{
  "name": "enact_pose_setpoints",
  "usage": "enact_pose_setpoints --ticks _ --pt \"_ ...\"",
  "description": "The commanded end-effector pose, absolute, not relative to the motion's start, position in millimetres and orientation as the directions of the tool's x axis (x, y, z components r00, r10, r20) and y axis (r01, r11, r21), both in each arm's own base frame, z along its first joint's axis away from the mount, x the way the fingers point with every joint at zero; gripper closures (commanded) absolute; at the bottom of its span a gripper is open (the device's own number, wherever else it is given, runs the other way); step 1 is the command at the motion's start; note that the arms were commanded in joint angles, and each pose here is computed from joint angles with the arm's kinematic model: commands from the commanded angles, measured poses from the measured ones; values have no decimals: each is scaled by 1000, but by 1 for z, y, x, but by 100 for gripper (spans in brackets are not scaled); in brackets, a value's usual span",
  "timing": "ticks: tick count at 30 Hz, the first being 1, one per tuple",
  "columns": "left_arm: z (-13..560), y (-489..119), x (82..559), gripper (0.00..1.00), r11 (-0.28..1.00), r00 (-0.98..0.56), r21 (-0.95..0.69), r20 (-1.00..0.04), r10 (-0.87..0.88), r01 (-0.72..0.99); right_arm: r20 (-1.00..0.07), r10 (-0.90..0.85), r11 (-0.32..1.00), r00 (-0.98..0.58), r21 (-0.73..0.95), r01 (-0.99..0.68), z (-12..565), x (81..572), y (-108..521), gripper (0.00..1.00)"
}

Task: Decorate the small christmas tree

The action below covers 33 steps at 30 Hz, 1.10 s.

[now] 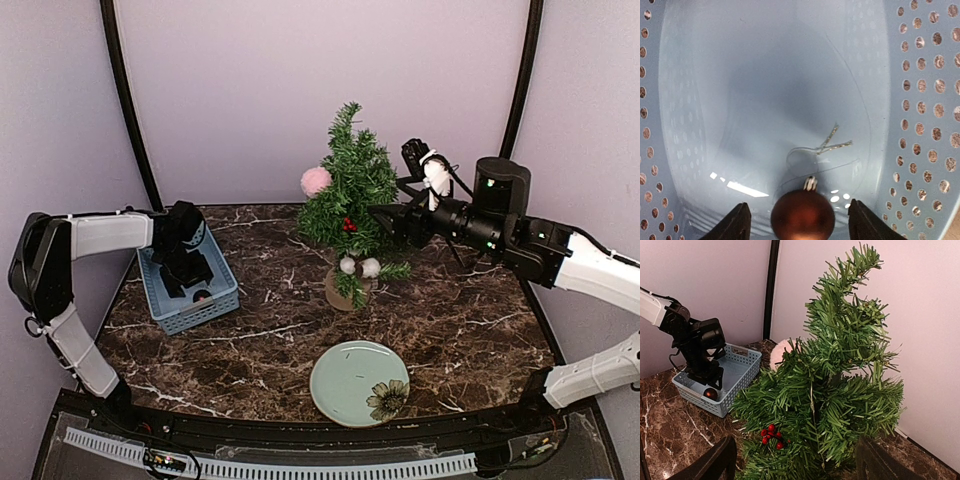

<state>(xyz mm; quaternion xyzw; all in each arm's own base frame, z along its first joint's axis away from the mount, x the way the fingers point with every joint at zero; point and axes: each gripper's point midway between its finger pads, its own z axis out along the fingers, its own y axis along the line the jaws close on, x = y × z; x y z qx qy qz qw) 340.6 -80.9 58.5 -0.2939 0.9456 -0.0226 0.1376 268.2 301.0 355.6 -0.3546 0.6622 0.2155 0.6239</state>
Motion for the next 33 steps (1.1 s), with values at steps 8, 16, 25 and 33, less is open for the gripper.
enact_pose_setpoints --ticks 8,16,25,33 --pt "82 -90 342 22 903 -859 -179 -283 -427 -390 -983 -179 656 52 -158 -738 367 272 303 18" --pt "74 -119 349 20 911 -889 -328 -297 -349 -248 -983 -181 651 44 -153 -744 366 272 306 17" --pt "112 -111 353 21 961 -842 -277 -512 -168 -23 -982 -182 650 42 -152 -745 365 272 307 17" --pt "108 -100 338 28 980 -873 -171 -488 5 101 -982 -185 652 44 -156 -742 366 272 305 17"
